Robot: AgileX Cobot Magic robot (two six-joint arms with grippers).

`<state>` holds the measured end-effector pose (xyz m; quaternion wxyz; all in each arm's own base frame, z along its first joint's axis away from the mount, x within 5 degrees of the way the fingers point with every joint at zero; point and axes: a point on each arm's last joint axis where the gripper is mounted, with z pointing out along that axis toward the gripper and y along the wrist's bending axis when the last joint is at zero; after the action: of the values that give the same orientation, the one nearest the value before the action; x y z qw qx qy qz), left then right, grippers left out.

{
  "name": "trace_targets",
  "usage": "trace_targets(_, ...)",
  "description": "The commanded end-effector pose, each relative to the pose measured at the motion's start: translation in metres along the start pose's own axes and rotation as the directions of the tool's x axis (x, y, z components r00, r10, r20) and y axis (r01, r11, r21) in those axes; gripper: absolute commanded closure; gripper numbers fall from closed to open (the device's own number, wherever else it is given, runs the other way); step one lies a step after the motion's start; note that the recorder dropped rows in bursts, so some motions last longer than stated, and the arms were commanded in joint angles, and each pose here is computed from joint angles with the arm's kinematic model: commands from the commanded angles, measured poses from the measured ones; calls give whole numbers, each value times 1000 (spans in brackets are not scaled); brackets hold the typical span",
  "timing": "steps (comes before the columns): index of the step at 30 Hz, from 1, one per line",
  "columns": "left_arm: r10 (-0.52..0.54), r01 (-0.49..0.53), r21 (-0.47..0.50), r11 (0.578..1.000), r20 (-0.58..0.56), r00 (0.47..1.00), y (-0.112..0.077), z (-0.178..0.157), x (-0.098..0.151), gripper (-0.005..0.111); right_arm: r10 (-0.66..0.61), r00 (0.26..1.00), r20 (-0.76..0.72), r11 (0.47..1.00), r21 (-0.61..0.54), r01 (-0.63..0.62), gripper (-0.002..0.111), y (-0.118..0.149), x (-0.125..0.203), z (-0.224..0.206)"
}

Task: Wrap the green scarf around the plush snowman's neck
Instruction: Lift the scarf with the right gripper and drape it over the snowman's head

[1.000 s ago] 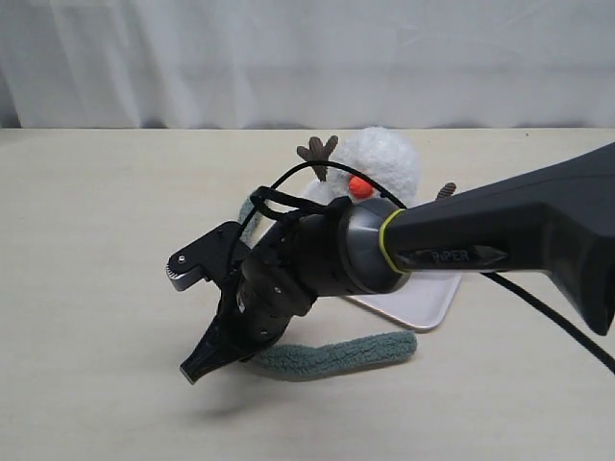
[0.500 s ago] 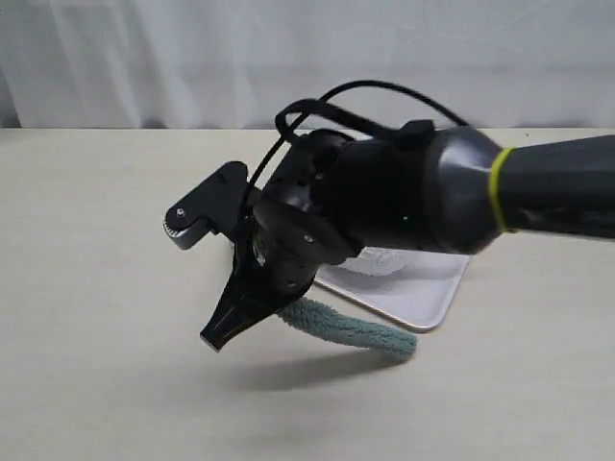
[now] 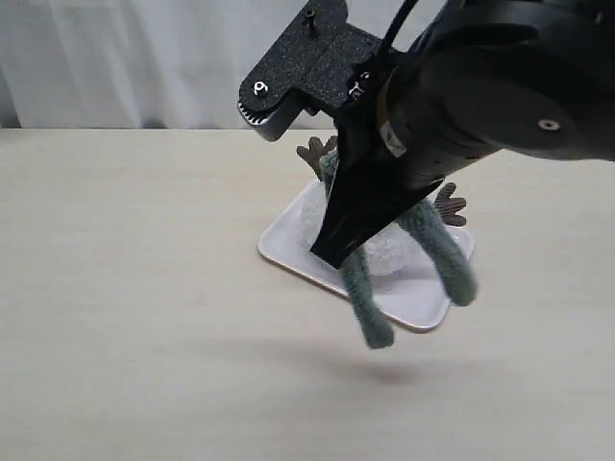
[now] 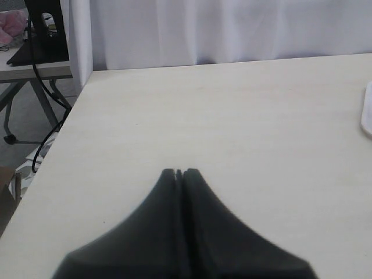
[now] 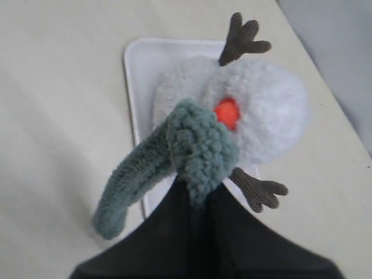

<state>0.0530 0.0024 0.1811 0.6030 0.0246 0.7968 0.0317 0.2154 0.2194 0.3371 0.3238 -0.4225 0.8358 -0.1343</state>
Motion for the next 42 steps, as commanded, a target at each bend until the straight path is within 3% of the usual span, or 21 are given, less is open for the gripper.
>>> trace_targets(1,-2,2,0,1000,8,1000,0,0,0,107,-43,999,8,989,140,42,104,-11,-3,2)
trace_targets(5,-2,2,0,1000,8,1000,0,0,0,107,-3,998,60,973,230,-11,104,-13,-12,14)
trace_targets(11,-4,4,0,1000,6,1000,0,0,0,107,-61,959,278,992,126,27,104,10,-40,34)
trace_targets(16,-4,4,0,1000,6,1000,0,0,0,107,-161,966,200,970,212,118,104,14,-41,60)
trace_targets(26,-4,4,0,1000,6,1000,0,0,0,107,-155,988,29,945,297,139,104,-11,-25,108)
trace_targets(35,-4,4,0,1000,6,1000,0,0,0,107,-17,996,89,906,423,-22,104,-43,-20,113)
trace_targets(42,-2,2,0,1000,8,1000,0,0,0,107,139,981,138,885,427,-185,104,-68,-9,124)
